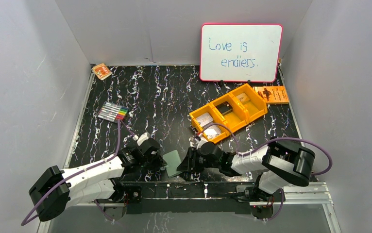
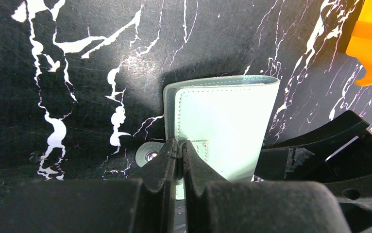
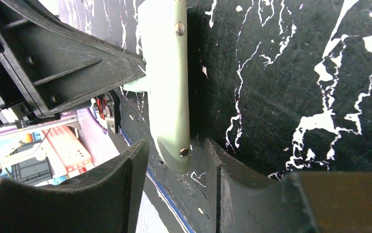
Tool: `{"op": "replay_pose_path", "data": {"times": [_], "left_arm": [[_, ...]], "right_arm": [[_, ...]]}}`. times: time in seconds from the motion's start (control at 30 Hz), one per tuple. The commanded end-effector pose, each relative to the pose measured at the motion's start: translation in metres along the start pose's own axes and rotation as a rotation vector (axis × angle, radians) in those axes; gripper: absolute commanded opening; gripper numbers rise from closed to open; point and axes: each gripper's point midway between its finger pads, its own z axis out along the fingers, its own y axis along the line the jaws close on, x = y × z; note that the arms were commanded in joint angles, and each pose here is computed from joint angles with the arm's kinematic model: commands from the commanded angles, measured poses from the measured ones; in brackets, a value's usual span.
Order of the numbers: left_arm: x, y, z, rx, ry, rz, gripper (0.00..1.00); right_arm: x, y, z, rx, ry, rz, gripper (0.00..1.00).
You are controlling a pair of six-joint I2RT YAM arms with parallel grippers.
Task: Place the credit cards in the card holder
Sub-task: Close the card holder at the center of the board.
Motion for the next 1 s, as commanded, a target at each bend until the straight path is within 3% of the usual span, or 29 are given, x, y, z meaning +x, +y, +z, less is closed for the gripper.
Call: {"op": "replay_pose_path", "data": {"times": [0.0,0.13,0.63,0.7,0.9,0.97], "left_arm": [[0.026,0.113,0.002,-0.385,0.074,0.077,0.0],[0.026,0.113,0.002,-0.389,0.074,0.078,0.0],[0.025,0.113,0.002,-0.382,0.072,0.081,0.0],[0.025,0.113,0.002,-0.38,0.072,0.081,0.0],[0.023,0.112,-0.002,-0.391,0.064,0.089,0.0],[0.014,0.102,-0.01,-0.386,0.041,0.096,0.08]], "right_arm": [[-0.006,0.007,0.003,-0.047,-0.031,0.007,0.53],[-0.006,0.01,0.008,-0.058,-0.019,-0.001,0.47],[-0.006,0.022,0.027,-0.092,0.027,-0.045,0.43],[-0.006,0.025,0.029,-0.098,0.033,-0.05,0.37],[-0.013,0.035,0.023,-0.107,0.011,-0.108,0.06],[-0.019,0.038,0.016,-0.075,-0.002,-0.152,0.0]]}}
